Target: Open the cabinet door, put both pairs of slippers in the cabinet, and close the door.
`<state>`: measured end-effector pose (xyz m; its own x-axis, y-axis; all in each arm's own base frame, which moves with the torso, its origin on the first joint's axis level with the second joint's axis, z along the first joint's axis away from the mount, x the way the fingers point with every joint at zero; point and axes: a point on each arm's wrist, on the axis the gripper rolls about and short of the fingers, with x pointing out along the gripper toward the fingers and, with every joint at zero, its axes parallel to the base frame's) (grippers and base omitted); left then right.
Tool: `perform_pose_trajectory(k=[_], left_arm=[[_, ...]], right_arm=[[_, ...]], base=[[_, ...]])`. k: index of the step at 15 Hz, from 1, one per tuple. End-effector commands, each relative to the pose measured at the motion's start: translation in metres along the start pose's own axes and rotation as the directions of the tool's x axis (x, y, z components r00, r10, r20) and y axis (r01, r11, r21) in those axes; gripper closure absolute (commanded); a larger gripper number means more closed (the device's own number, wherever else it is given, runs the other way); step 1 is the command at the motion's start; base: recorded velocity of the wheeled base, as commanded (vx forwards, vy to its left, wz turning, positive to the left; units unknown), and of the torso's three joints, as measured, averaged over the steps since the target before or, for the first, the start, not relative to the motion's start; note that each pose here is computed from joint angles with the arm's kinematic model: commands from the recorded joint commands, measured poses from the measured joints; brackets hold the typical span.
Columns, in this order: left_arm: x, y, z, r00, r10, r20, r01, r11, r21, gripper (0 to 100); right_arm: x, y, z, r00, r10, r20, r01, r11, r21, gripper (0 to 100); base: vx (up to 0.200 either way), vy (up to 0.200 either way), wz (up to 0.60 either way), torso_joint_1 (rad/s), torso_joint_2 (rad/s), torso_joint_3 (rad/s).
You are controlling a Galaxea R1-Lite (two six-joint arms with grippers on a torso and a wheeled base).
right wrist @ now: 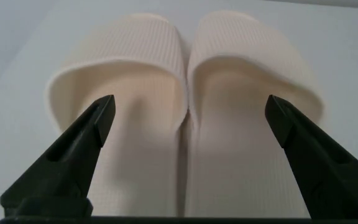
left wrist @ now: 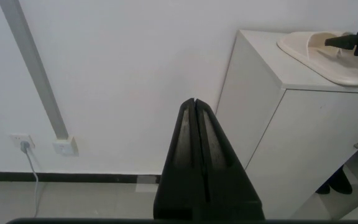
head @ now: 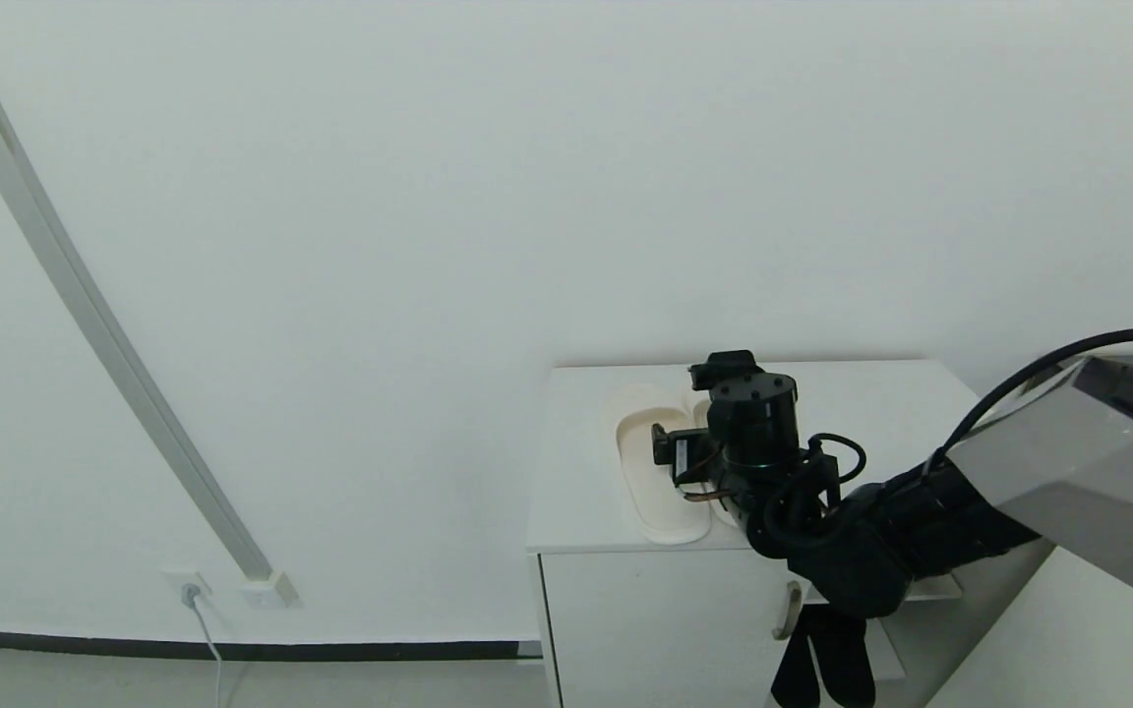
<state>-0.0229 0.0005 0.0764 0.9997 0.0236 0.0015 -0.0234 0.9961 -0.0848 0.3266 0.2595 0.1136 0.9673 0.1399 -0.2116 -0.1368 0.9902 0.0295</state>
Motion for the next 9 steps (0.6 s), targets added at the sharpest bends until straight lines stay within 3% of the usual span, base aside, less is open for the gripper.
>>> perform_pose_trajectory(k=[1, 9], left_arm=[[0.0, 0.0, 0.0, 1.0, 0.0, -0.002, 0.0, 1.0, 0.001, 100], [0.0, 0.0, 0.0, 1.0, 0.0, -0.002, 0.0, 1.0, -0.001, 100]], right_arm=[[0.011, 0.001, -0.007, 1.0, 0.002, -0.01, -0.002, 1.0, -0.004, 0], [0.042, 0.001, -0.003, 1.0, -0.005, 0.03, 0.005, 1.0, -0.017, 0]], base=[[0.0, 0.0, 0.0, 0.0, 0.0, 0.0], [0.0, 0.0, 0.0, 0.0, 0.0, 0.0]])
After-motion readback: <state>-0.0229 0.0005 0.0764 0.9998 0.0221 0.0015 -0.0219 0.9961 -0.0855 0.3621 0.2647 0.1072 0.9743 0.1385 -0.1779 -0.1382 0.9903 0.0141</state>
